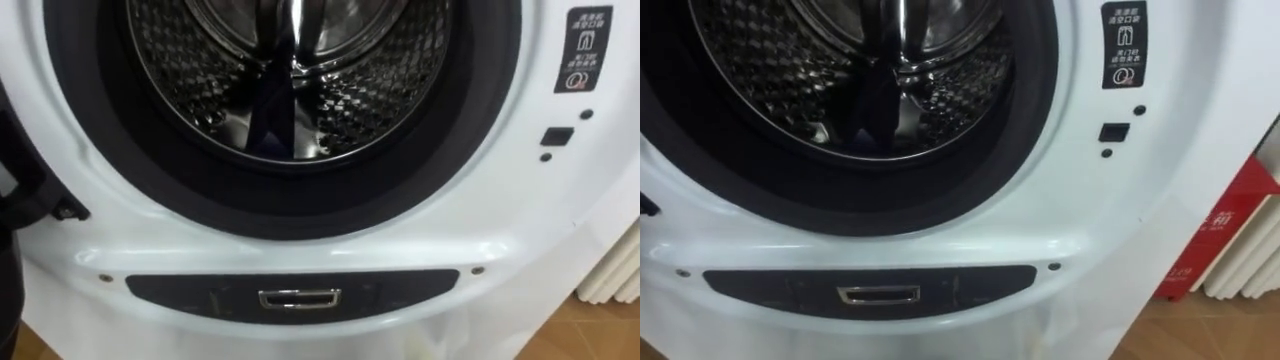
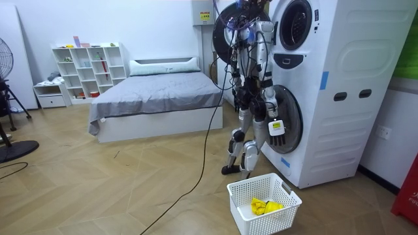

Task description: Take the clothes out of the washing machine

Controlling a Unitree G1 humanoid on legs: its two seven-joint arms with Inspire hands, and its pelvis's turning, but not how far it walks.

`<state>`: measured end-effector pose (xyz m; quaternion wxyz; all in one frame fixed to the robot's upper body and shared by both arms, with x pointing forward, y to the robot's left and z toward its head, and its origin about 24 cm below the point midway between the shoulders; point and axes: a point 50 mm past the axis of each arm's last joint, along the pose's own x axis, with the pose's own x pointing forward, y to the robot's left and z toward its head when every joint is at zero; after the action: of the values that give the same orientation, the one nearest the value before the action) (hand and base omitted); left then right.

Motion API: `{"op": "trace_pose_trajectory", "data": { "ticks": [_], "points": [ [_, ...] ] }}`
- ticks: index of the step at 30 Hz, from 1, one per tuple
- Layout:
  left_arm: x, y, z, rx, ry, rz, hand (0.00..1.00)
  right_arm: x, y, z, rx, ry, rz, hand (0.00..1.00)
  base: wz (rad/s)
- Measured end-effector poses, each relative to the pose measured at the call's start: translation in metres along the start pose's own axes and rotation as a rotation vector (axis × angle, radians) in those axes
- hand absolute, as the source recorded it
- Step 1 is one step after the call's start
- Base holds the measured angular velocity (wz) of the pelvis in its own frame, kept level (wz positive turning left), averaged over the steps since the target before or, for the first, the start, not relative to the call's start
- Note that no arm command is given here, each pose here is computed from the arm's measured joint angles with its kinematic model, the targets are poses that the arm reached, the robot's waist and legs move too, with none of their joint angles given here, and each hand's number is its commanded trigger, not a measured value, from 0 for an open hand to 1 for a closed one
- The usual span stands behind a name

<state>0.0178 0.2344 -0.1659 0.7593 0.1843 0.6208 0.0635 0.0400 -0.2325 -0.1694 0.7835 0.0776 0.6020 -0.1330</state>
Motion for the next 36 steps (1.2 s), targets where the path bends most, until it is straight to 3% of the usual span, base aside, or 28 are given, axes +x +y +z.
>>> {"op": "trace_pose_trajectory", "data": {
  "ticks": [5,9,13,16,18,22,25,30,36],
  "points": [
    [0.001,0.0,0.004,0.006,0.006,-0.016,0.0,0.001,0.003,0.006,-0.058,-0.019,0.016,0.0,0.09],
    [0.003,0.005,0.031,-0.017,-0.084,-0.007,0.0,0.002,0.007,0.022,-0.175,-0.052,0.024,0.0,-0.05],
    [0.004,0.006,0.04,0.003,-0.106,-0.023,0.0,0.002,0.004,0.034,-0.227,-0.091,0.007,0.0,-0.05],
    [0.005,0.009,0.074,-0.009,-0.205,-0.016,0.0,0.002,0.004,0.038,-0.187,-0.127,-0.003,0.0,0.34],
    [0.002,0.005,0.112,0.008,-0.316,-0.029,0.0,0.002,0.005,0.044,-0.16,-0.148,-0.006,0.0,0.27],
    [-0.004,-0.001,0.145,0.069,-0.419,-0.05,0.0,0.002,0.01,0.052,-0.137,-0.163,-0.001,0.0,0.03],
    [-0.003,-0.007,0.138,0.098,-0.399,-0.072,0.0,0.002,0.009,0.047,-0.109,-0.161,-0.004,0.0,-0.16],
    [0.005,-0.012,0.076,0.039,-0.204,-0.117,0.0,0.001,0.006,0.044,-0.089,-0.159,-0.008,0.0,-0.18],
    [0.006,-0.008,0.067,0.004,-0.189,-0.106,0.0,0.0,0.003,0.033,-0.045,-0.133,-0.015,0.0,0.39]
  ]
}}
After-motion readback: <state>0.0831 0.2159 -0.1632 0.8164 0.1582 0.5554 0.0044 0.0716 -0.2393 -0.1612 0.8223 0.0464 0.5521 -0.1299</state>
